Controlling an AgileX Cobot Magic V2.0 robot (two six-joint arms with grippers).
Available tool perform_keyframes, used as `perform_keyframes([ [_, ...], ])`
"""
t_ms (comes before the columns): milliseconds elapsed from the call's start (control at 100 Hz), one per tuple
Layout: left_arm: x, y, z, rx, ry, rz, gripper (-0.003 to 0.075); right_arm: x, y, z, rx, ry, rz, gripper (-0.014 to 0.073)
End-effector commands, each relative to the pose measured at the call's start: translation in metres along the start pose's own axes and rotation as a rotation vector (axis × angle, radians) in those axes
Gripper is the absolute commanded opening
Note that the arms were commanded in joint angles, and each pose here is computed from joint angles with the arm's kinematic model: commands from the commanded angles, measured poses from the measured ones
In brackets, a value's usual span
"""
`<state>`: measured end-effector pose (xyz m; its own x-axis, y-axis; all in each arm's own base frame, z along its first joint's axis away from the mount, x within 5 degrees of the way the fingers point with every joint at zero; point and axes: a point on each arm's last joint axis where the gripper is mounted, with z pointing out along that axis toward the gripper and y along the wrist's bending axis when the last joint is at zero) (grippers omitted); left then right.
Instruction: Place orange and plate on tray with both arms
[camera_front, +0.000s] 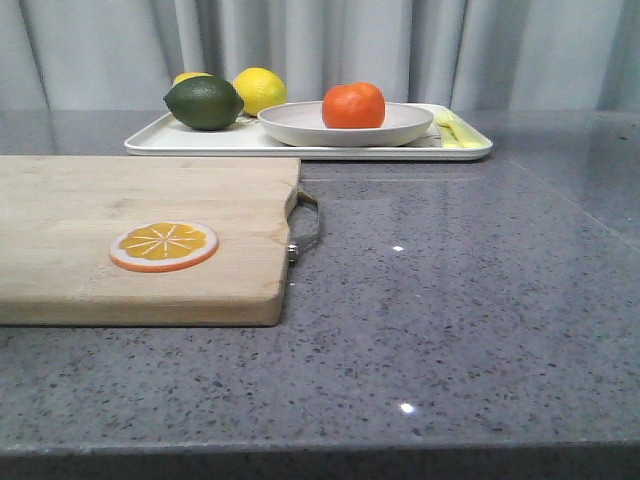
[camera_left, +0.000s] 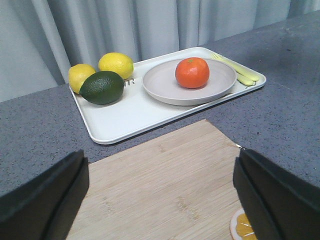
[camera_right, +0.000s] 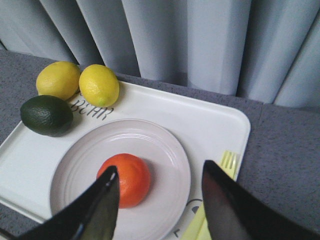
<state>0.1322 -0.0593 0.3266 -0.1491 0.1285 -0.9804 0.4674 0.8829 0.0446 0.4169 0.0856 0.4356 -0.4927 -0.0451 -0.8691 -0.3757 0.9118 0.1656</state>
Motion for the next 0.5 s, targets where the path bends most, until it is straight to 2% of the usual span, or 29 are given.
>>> perform_keyframes([
  [0, -0.013, 0.004, -0.003, -0.038, -0.067, -0.019, 0.0566, -0.023, 0.015, -0.060, 0.024, -0.137, -0.078, 0.0395],
  [240, -0.013, 0.004, -0.003, -0.038, -0.067, -0.019, 0.0566, 0.000, 0.031, -0.120, 0.053, -0.195, -0.131, 0.0395],
  [490, -0.014, 0.005, -0.003, -0.045, -0.073, -0.019, 0.0566, 0.069, 0.039, -0.168, 0.117, -0.252, -0.142, 0.0395],
])
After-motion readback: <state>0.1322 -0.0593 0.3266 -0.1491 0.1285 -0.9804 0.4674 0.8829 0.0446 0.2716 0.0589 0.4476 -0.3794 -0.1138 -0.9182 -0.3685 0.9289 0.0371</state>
